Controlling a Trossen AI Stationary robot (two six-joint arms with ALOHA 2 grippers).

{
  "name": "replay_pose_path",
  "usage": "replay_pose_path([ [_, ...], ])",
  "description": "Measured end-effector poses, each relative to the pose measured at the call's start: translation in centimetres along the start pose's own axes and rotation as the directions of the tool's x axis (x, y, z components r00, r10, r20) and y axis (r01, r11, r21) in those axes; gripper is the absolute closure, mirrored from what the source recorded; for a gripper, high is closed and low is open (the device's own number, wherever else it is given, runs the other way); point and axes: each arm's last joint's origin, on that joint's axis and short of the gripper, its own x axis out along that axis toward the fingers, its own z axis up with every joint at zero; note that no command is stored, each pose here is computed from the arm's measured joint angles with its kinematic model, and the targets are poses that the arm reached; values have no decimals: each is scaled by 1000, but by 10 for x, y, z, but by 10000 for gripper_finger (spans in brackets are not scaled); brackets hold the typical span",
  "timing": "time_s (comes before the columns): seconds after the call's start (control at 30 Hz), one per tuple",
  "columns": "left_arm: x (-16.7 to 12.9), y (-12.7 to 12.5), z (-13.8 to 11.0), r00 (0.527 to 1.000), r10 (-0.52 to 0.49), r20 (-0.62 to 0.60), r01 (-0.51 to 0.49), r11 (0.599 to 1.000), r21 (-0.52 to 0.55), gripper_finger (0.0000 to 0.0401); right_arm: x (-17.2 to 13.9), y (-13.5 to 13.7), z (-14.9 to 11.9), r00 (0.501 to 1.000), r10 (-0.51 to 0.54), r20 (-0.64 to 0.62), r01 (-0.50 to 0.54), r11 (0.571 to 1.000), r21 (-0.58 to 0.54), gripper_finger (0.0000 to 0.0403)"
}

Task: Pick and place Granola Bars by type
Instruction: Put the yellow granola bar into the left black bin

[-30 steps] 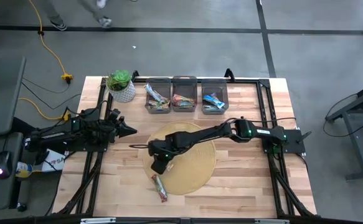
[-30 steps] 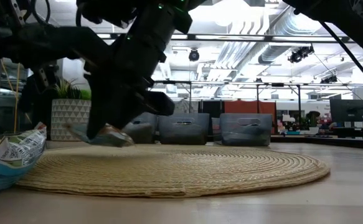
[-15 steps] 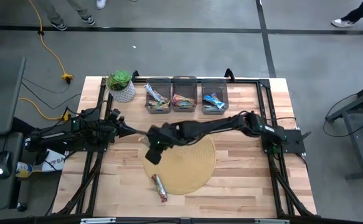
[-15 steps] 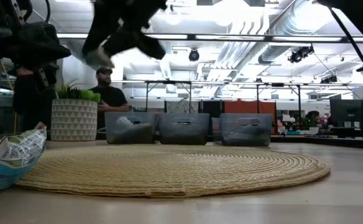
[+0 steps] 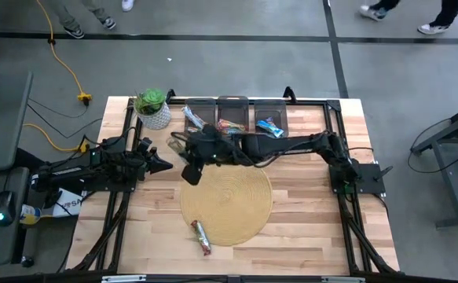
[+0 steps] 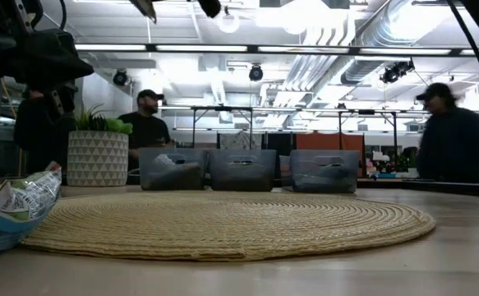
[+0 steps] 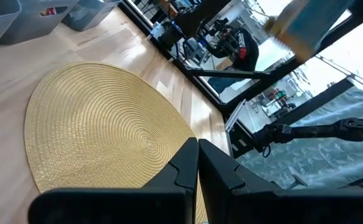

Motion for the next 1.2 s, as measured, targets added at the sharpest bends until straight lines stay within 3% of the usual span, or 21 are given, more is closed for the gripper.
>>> replay_pose_path([
  [0.1, 0, 0, 0, 1000, 0, 0, 0, 1000, 0, 391, 2, -9, 11, 996, -28, 87, 30, 999, -22, 336],
  [0.3, 0, 0, 0, 1000, 1, 1, -1, 1000, 0, 391, 9, -47, 32, 962, -167, 218, 159, 986, 57, 336],
  [0.5, 0, 0, 0, 1000, 6, 6, -6, 1000, 0, 391, 16, -93, 53, 930, -184, 319, 151, 981, 125, 336],
  [0.77, 0, 1, 1, 1000, 22, 22, -22, 1000, 0, 391, 46, -159, 46, 945, -187, 268, 142, 974, 177, 336],
  [1.0, 0, 1, 1, 999, 23, 23, -23, 1000, -1, 391, 91, -209, 4, 988, -134, 83, 110, 963, 244, 336],
  [1.2, 0, 1, 1, 1000, 20, 20, -20, 1000, -1, 391, 118, -230, -33, 994, -84, -73, 101, 956, 275, 336],
])
